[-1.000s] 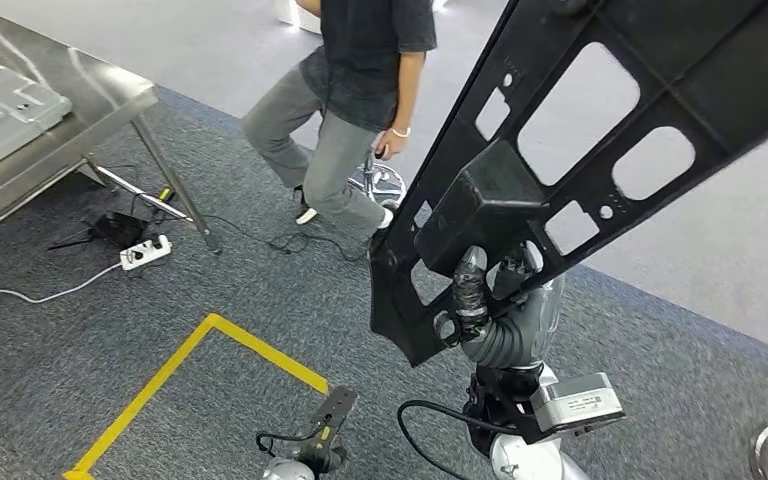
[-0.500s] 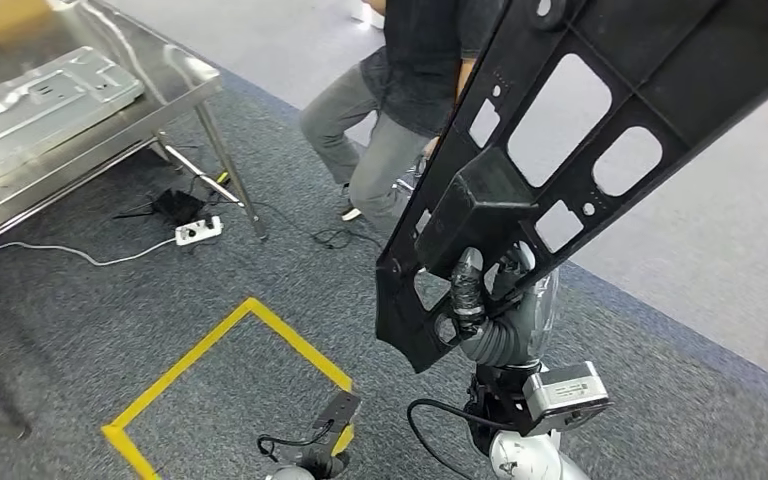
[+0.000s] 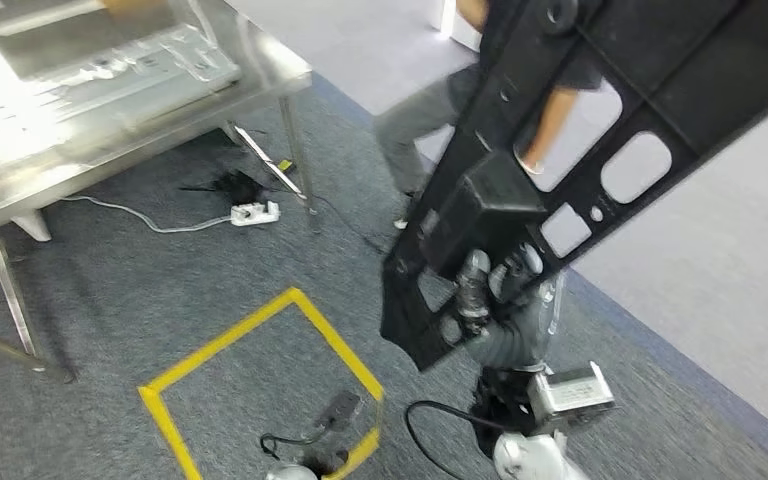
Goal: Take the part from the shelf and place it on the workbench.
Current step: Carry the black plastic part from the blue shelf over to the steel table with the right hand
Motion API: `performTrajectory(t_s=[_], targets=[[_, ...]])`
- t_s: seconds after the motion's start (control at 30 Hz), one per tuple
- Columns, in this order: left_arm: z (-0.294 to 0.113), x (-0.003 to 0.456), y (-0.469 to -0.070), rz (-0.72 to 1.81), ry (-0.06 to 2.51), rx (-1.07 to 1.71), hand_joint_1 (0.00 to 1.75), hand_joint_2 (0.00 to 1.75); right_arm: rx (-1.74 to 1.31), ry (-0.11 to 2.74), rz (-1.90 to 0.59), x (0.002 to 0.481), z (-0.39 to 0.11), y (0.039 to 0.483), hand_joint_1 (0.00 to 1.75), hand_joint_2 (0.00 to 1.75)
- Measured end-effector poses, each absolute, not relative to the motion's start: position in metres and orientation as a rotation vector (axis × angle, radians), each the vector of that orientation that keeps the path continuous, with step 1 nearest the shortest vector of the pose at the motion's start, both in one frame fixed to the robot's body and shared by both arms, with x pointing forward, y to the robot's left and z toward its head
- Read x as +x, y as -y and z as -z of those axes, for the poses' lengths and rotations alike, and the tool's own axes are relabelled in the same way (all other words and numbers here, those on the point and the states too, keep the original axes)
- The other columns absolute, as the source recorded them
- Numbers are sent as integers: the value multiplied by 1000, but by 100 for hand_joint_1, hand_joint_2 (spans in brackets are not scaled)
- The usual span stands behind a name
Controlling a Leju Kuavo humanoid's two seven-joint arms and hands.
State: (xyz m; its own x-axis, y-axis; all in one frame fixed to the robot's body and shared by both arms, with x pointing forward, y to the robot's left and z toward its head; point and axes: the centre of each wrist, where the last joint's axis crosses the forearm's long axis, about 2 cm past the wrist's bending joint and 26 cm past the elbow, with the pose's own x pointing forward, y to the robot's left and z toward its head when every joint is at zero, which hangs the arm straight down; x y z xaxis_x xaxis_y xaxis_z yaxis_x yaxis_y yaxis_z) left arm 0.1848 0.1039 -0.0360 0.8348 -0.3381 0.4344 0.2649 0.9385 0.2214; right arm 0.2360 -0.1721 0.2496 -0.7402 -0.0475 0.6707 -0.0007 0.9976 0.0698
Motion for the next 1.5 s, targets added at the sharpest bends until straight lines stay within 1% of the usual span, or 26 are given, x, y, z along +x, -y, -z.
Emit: performTrajectory(t_s=[0.6, 0.67, 0.77, 0.87, 0.93, 1.23, 1.5], targets=[[40, 179, -109, 325, 501, 156, 0, 175, -2, 2402, 59, 236, -245, 174, 175, 175], [51, 168, -123, 341, 537, 127, 0, 175, -50, 2408, 39, 233, -242, 176, 175, 175], [77, 134, -170, 366, 599, 72, 0, 175, -104, 2396, 41, 224, -237, 186, 175, 175], [93, 107, -208, 375, 566, 99, 0, 175, -133, 2386, 42, 219, -236, 194, 175, 175], [96, 101, -223, 380, 535, 135, 0, 175, -155, 2383, 34, 217, -236, 198, 175, 175], [97, 102, -231, 364, 460, 218, 0, 175, -226, 2375, 20, 214, -235, 206, 175, 175], [98, 100, -235, 375, 444, 194, 0, 175, -200, 2375, 60, 212, -238, 210, 175, 175]])
